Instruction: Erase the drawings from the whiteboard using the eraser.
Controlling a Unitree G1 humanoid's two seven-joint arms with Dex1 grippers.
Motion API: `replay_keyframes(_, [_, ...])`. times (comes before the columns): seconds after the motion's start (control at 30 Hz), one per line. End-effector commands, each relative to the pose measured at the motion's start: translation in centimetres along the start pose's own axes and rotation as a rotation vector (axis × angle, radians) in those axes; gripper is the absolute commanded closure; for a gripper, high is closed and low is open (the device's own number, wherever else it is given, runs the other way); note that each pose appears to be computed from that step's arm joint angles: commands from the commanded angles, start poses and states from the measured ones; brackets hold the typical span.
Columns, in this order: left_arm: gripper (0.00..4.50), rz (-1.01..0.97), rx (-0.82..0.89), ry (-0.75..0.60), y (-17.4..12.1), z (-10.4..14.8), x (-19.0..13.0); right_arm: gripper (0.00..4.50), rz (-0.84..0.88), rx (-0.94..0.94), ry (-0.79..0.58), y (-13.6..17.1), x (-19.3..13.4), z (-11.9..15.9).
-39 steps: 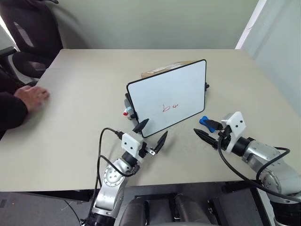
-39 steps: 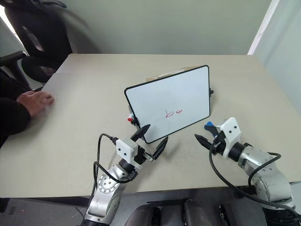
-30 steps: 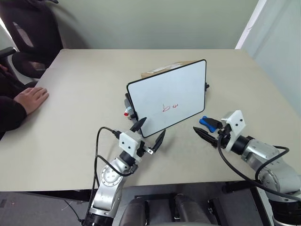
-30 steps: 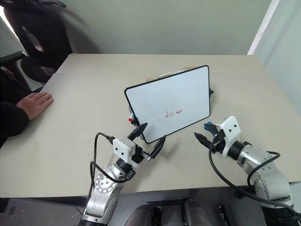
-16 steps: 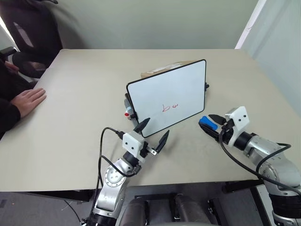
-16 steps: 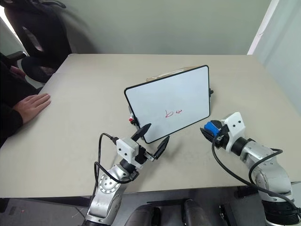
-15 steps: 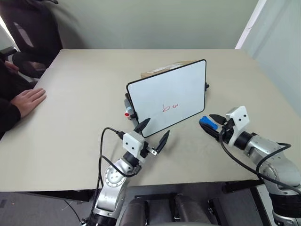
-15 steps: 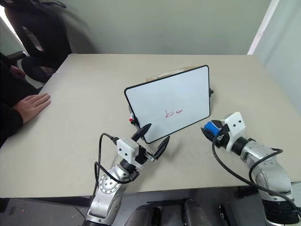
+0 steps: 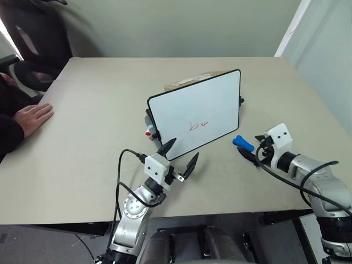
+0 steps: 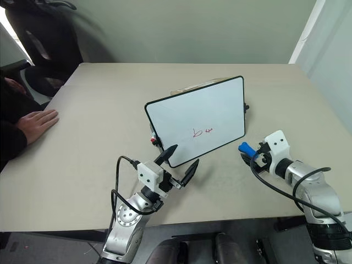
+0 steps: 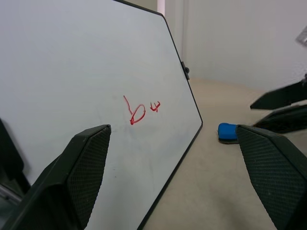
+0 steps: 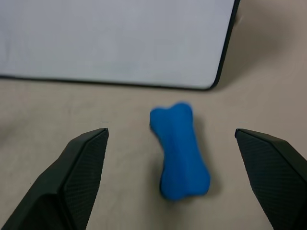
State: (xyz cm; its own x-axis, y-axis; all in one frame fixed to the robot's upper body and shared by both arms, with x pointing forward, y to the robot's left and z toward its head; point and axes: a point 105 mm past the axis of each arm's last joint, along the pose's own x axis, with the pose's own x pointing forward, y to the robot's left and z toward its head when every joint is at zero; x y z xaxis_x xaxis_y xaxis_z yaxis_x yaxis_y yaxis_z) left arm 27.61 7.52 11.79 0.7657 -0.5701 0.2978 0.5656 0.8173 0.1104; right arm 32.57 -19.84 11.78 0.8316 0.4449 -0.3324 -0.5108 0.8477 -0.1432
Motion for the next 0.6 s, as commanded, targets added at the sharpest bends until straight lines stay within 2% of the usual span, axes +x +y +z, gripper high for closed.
replay_keyframes(0.03, [0.00,-0.005,0.004,-0.046,-0.3,1.0,0.2,0.02,-0.008,-0.015,0.043,-0.7,0.5,0.5])
replay_keyframes(0.43, [0.00,0.009,0.004,-0.058,0.1,1.4,0.1,0.02,-0.013,-0.034,0.184,-1.6,2.3,-0.8])
replay_keyframes(0.57, [0.00,0.013,0.004,-0.060,0.1,1.5,0.0,1.21,-0.011,-0.042,0.190,-1.6,2.3,-0.8])
replay_keyframes(0.6, [0.00,0.013,0.004,-0.061,0.1,1.5,0.0,1.63,-0.011,-0.042,0.189,-1.6,2.3,-0.8])
